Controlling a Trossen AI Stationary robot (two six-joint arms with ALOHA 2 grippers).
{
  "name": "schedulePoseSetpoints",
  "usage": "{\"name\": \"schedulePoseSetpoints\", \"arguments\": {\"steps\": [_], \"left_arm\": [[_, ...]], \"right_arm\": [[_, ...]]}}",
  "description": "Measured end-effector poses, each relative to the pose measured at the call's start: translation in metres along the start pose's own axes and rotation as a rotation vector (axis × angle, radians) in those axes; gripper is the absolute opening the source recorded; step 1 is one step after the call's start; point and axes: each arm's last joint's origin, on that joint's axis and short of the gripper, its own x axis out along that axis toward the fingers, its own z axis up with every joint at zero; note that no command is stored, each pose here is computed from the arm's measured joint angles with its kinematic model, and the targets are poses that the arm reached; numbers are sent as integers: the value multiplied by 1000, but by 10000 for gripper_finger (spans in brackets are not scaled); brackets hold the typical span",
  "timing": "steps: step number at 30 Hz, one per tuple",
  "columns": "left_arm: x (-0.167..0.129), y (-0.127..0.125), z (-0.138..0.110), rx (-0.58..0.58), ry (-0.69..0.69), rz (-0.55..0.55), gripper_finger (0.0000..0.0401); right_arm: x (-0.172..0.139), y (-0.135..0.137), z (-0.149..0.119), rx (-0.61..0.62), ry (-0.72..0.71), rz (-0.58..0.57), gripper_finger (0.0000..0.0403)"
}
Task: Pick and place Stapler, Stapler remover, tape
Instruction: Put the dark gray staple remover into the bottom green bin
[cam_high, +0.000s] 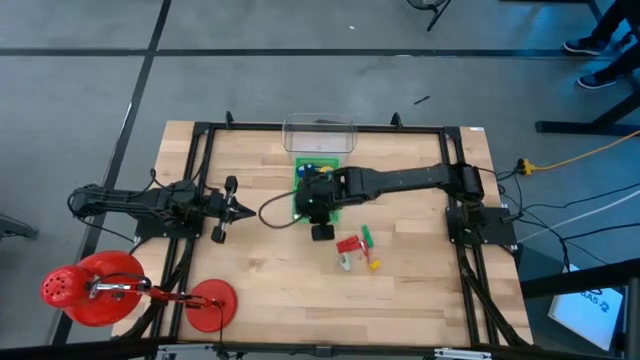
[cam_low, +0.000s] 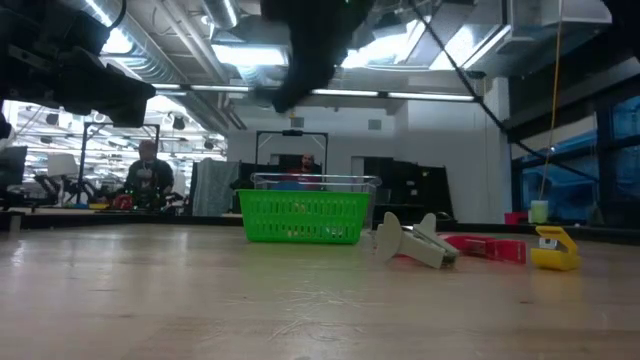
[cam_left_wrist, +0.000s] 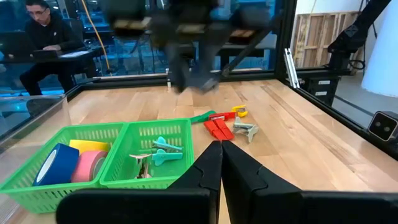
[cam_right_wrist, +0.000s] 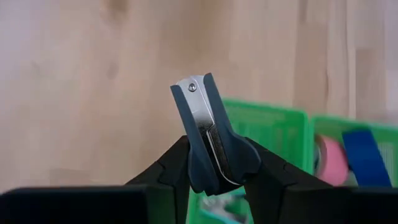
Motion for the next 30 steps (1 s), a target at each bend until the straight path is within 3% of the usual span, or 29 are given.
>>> {"name": "schedulePoseSetpoints", "arguments": {"steps": [6,16,24,30], "left_arm": [[0,0,0,0,0,0,7],[0,0,0,0,0,0,4],[0,0,0,0,0,0,8],[0,0,0,0,0,0,5]], "right_arm": [[31,-21,-32,28,90,-9,118],[56,-38,-56,75,62,-22,127],[57,-49,-57,73,44,-34,175],[56,-51,-58,78,47,-36,235]]}}
